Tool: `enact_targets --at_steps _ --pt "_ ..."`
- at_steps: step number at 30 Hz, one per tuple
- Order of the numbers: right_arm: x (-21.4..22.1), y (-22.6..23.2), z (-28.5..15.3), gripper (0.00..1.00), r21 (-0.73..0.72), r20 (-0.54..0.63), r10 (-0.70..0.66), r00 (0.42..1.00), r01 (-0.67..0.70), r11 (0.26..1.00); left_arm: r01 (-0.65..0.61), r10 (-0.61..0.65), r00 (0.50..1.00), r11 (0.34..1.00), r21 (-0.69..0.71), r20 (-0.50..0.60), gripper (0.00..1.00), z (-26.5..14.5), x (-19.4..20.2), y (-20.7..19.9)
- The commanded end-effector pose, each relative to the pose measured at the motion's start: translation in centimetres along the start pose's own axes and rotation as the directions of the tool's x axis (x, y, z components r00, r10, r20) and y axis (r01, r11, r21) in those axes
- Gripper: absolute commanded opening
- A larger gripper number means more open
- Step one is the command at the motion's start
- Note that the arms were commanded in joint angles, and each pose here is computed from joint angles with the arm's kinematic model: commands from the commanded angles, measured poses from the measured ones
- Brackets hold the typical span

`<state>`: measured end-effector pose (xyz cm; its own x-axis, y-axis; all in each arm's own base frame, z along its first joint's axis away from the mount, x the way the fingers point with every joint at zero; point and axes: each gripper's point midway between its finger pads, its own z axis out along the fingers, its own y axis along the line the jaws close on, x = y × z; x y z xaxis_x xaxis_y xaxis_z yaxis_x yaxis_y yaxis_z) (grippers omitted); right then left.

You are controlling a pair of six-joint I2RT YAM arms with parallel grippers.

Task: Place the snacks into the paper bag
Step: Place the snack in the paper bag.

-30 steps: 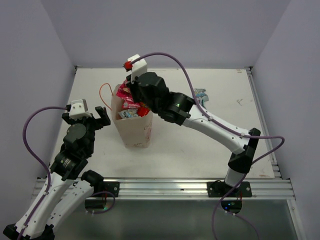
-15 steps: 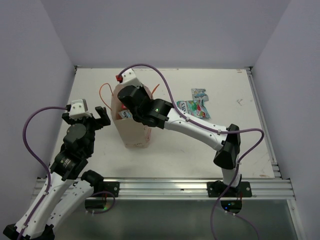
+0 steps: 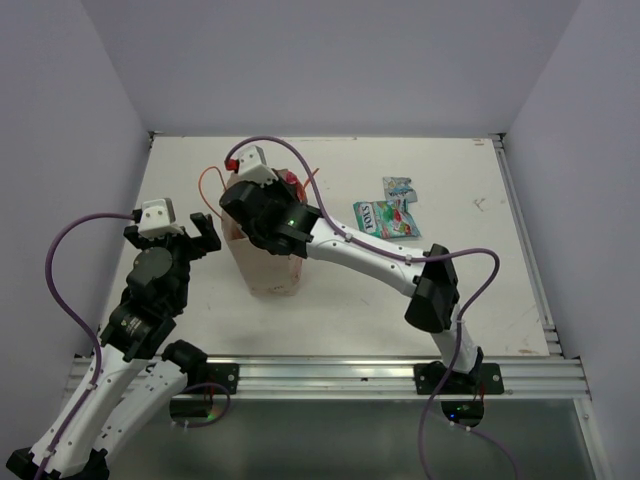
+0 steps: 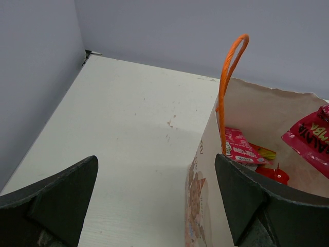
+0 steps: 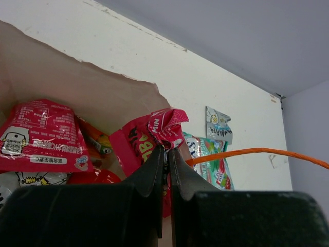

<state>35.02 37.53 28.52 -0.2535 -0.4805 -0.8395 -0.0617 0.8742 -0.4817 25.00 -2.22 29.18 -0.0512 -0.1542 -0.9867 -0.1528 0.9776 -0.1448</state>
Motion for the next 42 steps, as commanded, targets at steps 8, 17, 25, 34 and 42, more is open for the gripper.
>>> enact_targets --at_steps 8,17,25,34,42 --pt "-1.2 -0.6 -0.7 0.23 0.002 0.003 0.074 0.997 -0.074 0.997 0.024 -0.024 0.999 1.0 -0.008 0.032 1.0 0.1 -0.6 0.0" --pt "-2.6 0.3 -2.7 0.47 -0.212 -0.013 0.167 0.986 -0.166 0.963 0.024 -0.024 0.999 1.0 -0.006 0.032 1.0 0.1 -0.6 0.0" --pt "-6.2 0.1 -6.8 0.69 -0.484 0.018 0.287 0.958 -0.243 0.841 0.022 -0.022 0.999 1.0 -0.002 0.028 1.0 0.2 -0.5 -0.1" --pt "-9.2 -1.5 -10.6 0.91 -0.651 0.072 0.361 0.93 -0.23 0.723 0.026 -0.026 0.999 1.0 0.004 0.034 1.0 0.1 -0.7 -0.1" --pt "-10.2 -4.4 -11.2 0.99 -0.629 0.137 0.37 0.919 -0.208 0.749 0.026 -0.026 0.999 1.0 0.003 0.031 1.0 0.1 -0.6 -0.1"
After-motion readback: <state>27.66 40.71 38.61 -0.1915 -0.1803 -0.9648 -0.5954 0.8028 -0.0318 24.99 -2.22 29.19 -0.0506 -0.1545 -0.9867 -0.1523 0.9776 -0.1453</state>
